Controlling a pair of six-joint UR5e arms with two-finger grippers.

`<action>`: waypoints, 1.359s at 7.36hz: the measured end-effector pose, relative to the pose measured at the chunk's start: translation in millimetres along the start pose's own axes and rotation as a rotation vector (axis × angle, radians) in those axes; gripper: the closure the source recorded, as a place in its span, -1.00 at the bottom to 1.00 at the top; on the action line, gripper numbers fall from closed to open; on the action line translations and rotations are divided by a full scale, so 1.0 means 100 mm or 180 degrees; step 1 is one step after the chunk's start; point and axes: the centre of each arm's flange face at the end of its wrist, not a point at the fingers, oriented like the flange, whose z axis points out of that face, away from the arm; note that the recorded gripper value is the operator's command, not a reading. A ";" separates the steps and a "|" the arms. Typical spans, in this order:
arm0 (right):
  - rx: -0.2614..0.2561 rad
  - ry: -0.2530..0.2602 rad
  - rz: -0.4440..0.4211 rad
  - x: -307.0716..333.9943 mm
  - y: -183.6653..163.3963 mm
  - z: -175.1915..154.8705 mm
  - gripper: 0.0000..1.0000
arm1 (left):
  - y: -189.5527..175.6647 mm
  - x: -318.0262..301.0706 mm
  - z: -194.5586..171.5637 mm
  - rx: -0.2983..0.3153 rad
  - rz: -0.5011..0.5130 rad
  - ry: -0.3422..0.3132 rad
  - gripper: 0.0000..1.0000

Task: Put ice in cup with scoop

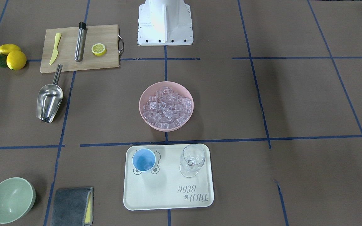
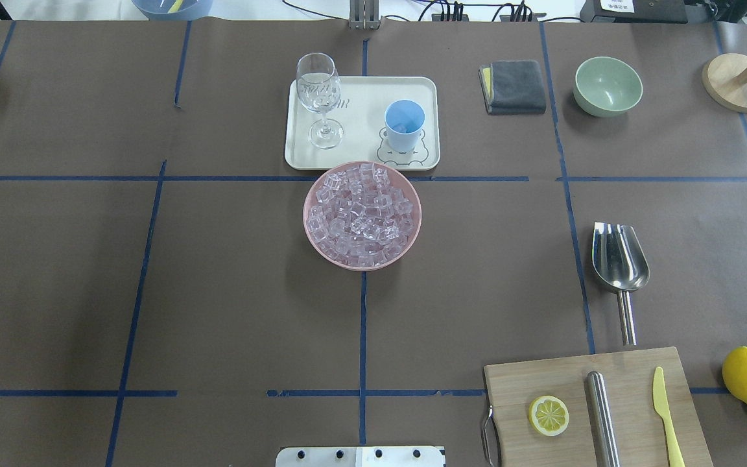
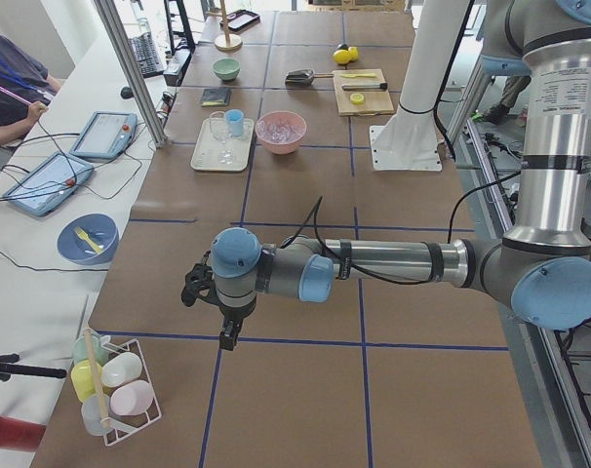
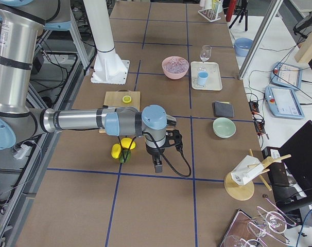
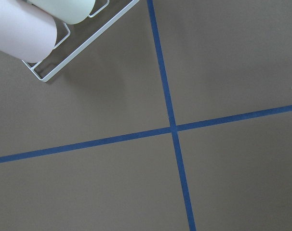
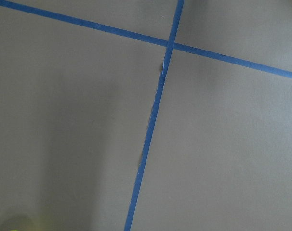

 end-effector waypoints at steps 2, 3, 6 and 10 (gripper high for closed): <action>-0.0007 -0.0006 0.0010 0.01 0.00 0.01 -1.00 | 0.01 0.02 -0.01 0.0007 0.0010 -0.0001 -1.00; -0.0005 -0.0008 0.0014 0.01 0.00 0.01 -1.00 | 0.01 0.02 -0.01 0.0008 0.0014 0.0000 -1.00; 0.0000 -0.0010 0.0005 0.00 -0.01 0.00 -1.00 | 0.00 0.03 -0.02 0.0014 0.0020 0.0000 -1.00; 0.0004 -0.0013 0.0001 0.00 -0.01 0.00 -1.00 | -0.01 0.04 -0.03 0.0023 0.0029 0.0006 -1.00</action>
